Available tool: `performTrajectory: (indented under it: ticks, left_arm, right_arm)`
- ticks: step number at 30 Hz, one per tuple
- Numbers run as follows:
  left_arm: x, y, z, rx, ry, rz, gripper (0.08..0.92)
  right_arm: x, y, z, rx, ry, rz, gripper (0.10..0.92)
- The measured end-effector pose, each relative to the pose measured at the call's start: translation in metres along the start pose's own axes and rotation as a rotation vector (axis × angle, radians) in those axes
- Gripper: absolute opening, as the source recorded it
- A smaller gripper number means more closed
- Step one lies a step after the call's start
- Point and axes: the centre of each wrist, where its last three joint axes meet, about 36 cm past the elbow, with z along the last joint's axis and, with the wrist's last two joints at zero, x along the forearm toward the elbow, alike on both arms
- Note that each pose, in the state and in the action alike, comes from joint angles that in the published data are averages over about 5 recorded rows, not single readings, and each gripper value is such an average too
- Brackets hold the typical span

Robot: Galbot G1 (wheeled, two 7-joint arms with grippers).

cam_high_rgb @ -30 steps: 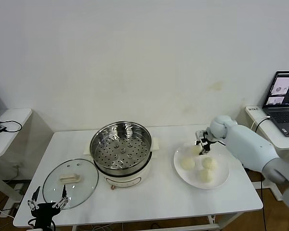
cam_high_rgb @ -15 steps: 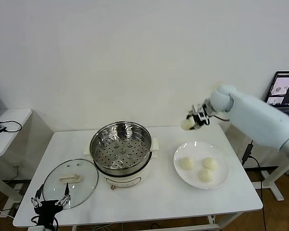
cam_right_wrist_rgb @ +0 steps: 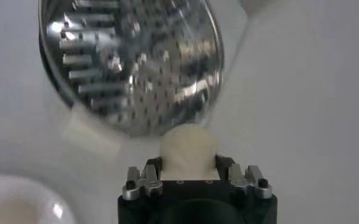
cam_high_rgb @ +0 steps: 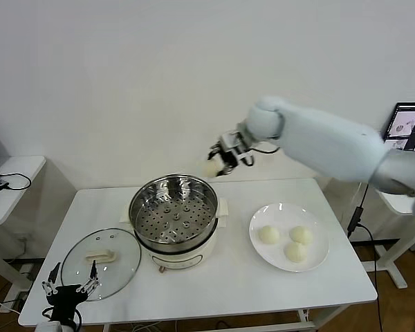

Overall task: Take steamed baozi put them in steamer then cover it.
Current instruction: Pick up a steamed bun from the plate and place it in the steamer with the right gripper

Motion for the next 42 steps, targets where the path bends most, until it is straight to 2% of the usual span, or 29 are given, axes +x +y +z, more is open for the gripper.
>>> performTrajectory:
  ticks: [7, 17, 34, 37, 42]
  left_arm:
    - [0.000, 0.004, -0.001, -0.001, -0.002, -0.013, 0.823]
    - [0.003, 0.004, -0.002, 0.004, -0.004, -0.021, 0.823]
    - [0.001, -0.001, -0.002, 0.010, -0.008, -0.011, 0.823]
    - [0.000, -0.001, -0.003, 0.011, -0.010, -0.010, 0.823]
    - [0.001, -0.003, -0.003, 0.013, -0.010, -0.007, 0.823]
  right_arm:
    - [-0.052, -0.018, -0.038, 0.165, -0.019, -0.051, 0.568]
    - [-0.108, -0.013, -0.049, 0.329, -0.015, -0.089, 0.568]
    - [-0.137, -0.008, -0.042, 0.462, 0.002, -0.063, 0.569]
    - [-0.140, -0.007, -0.040, 0.476, 0.004, -0.060, 0.586]
    - [-0.140, -0.008, -0.040, 0.497, 0.007, -0.049, 0.703]
